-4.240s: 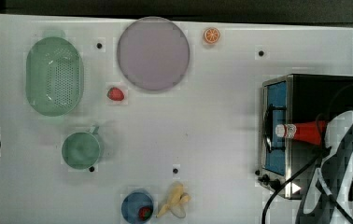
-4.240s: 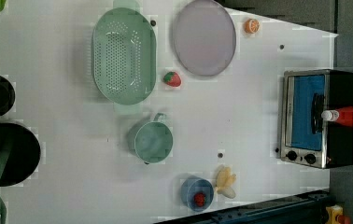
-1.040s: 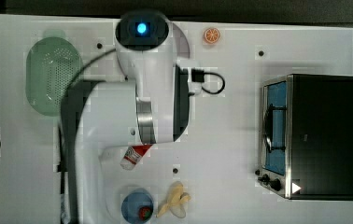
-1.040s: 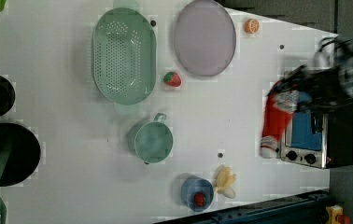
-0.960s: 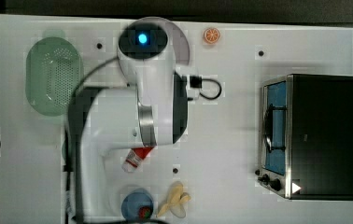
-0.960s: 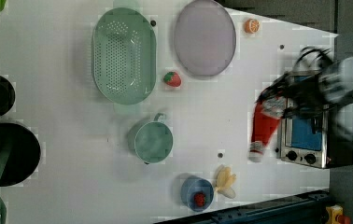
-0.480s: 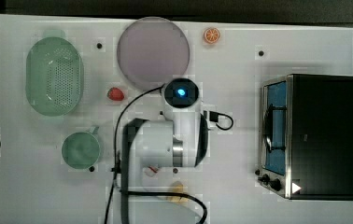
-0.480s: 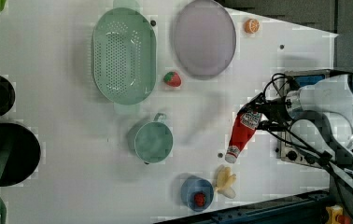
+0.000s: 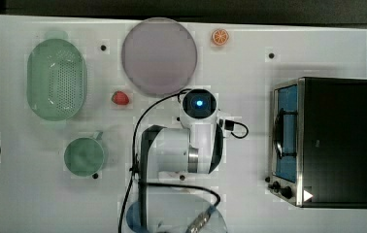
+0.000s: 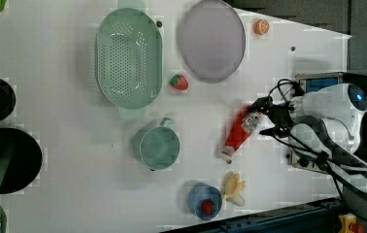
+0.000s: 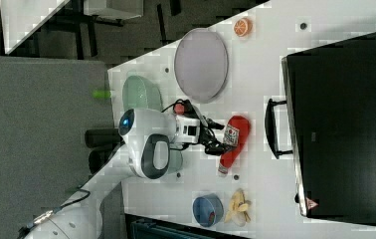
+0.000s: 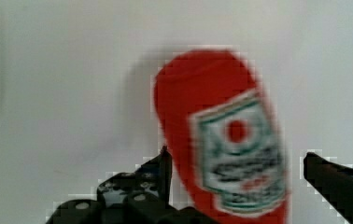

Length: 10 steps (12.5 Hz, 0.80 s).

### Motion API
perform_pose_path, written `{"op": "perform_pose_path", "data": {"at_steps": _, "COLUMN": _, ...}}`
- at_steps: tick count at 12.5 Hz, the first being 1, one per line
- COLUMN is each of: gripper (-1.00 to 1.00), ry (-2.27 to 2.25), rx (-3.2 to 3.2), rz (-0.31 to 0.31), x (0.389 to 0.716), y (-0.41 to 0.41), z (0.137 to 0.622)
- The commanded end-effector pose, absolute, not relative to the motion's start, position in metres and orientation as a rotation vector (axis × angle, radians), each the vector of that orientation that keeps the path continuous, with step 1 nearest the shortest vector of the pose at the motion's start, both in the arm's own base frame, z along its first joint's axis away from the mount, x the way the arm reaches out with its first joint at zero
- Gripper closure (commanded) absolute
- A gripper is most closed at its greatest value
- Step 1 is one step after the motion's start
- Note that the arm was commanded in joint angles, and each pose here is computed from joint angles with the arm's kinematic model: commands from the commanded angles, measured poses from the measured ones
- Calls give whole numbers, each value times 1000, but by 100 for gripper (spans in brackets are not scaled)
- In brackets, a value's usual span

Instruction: Pick Ketchup from oven and place it on table.

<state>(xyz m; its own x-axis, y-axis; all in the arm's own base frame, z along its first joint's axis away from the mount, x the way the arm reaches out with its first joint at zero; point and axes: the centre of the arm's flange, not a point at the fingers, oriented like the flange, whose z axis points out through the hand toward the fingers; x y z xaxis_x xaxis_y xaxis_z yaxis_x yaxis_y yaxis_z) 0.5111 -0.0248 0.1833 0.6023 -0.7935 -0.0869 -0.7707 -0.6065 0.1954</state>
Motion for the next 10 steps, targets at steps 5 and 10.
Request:
{"op": "perform_pose_path", "data": {"at_steps": 5, "gripper": -100, "ry": -1454, "rx": 2801, "rz": 105, "x": 555, "y": -11, "z": 361}}
{"op": "perform_pose_path", "data": {"at_steps": 10, "gripper": -100, "ry": -1474, "rx": 2845, "rz": 185, "x": 552, "y": -7, "z": 544}}
